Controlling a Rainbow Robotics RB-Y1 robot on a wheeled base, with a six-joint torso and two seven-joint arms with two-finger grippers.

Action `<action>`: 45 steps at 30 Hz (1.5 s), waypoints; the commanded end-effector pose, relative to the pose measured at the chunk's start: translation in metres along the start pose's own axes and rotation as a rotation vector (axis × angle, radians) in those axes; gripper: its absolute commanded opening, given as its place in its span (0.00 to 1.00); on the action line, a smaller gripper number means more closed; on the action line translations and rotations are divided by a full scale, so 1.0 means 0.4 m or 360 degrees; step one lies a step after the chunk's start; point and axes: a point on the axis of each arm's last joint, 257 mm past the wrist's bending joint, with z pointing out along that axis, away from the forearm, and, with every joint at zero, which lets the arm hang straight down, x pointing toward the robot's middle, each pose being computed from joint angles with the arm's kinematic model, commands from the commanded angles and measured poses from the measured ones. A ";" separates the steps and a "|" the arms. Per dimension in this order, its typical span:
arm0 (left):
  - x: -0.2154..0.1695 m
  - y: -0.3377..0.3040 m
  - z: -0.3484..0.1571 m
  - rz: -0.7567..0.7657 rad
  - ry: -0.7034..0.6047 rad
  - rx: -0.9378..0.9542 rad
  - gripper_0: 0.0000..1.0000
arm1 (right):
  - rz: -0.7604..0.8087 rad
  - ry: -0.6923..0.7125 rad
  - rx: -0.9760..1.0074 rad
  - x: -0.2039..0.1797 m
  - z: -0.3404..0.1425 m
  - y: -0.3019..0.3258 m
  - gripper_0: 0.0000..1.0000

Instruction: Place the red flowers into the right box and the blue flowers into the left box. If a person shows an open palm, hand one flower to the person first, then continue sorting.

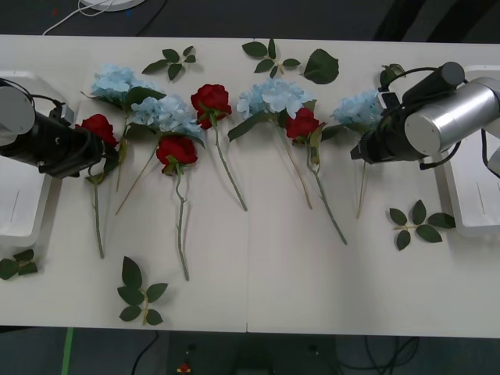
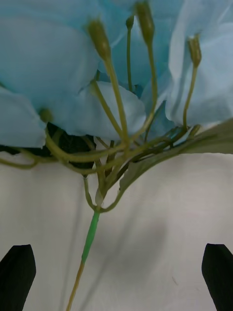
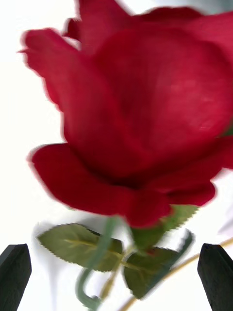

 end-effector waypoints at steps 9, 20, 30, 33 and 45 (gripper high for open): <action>0.011 0.070 0.025 -0.0002 -0.0027 -0.0098 0.85 | 0.0047 -0.0119 0.0014 -0.098 0.030 0.064 1.00; 0.002 0.052 0.023 0.0002 -0.0046 -0.0076 0.00 | 0.0046 -0.0125 0.0025 -0.099 0.035 0.067 0.13; -0.002 0.024 0.021 0.0018 -0.0057 -0.0044 0.00 | 0.0041 -0.0130 0.0030 -0.101 0.034 0.068 0.00; -0.012 0.007 0.015 0.0018 -0.0072 -0.0018 0.00 | 0.0042 -0.0131 0.0035 -0.102 0.034 0.065 0.00; -0.108 -0.284 -0.177 0.0208 -0.0055 0.0244 0.00 | 0.0043 -0.0131 0.0028 -0.101 0.036 0.071 0.00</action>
